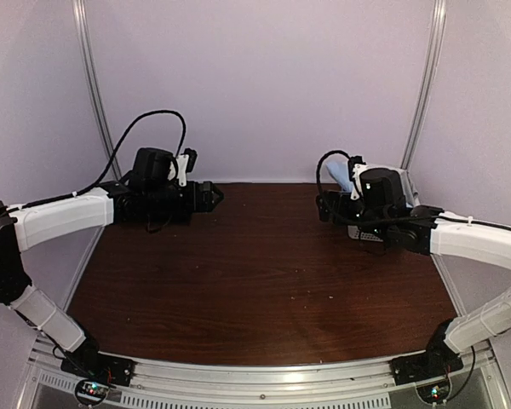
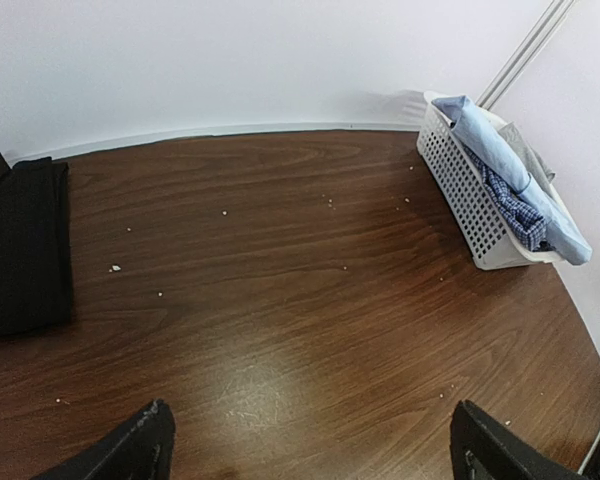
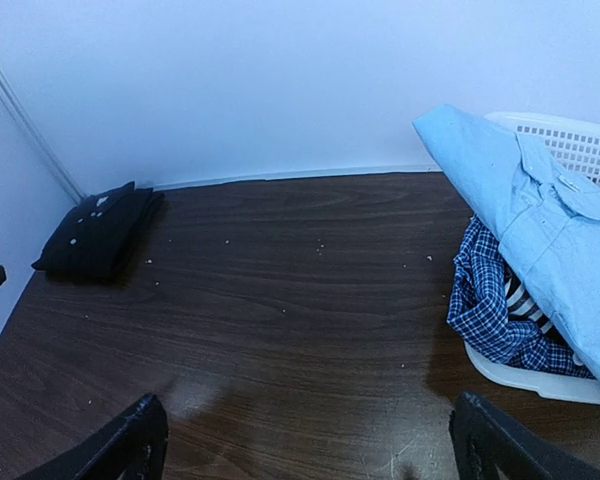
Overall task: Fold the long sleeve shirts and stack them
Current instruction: Pick up the crumpled shirt from the bin.
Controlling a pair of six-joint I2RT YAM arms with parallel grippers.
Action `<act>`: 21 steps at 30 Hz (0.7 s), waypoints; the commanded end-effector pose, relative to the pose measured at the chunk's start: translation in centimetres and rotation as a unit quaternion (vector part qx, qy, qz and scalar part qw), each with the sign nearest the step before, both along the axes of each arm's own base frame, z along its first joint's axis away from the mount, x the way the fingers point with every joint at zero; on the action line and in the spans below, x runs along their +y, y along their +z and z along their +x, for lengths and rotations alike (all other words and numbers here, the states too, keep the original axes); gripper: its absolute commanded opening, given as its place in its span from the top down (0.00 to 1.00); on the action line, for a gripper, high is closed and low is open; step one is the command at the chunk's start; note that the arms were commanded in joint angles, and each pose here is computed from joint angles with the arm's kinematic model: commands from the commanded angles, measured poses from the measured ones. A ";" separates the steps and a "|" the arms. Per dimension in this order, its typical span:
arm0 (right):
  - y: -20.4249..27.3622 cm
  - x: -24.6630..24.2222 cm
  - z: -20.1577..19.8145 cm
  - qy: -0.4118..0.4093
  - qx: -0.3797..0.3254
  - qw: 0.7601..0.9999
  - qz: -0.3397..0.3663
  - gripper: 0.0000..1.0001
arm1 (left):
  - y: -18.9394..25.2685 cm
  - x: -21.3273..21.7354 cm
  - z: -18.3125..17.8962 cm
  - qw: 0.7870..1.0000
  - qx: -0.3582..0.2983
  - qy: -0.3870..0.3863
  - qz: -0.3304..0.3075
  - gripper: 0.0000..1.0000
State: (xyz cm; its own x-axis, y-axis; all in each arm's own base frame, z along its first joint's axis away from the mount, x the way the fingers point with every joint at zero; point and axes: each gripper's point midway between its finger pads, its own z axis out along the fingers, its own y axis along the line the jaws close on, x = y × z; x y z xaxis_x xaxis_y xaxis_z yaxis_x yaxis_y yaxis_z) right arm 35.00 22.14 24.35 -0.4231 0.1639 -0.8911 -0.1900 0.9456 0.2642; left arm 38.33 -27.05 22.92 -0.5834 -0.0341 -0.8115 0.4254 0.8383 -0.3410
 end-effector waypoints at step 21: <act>-3.7 -16.1 11.7 -0.223 0.121 0.966 -0.046 0.00 | 2.8 -0.1 0.1 0.999 -0.036 -0.012 0.006 0.02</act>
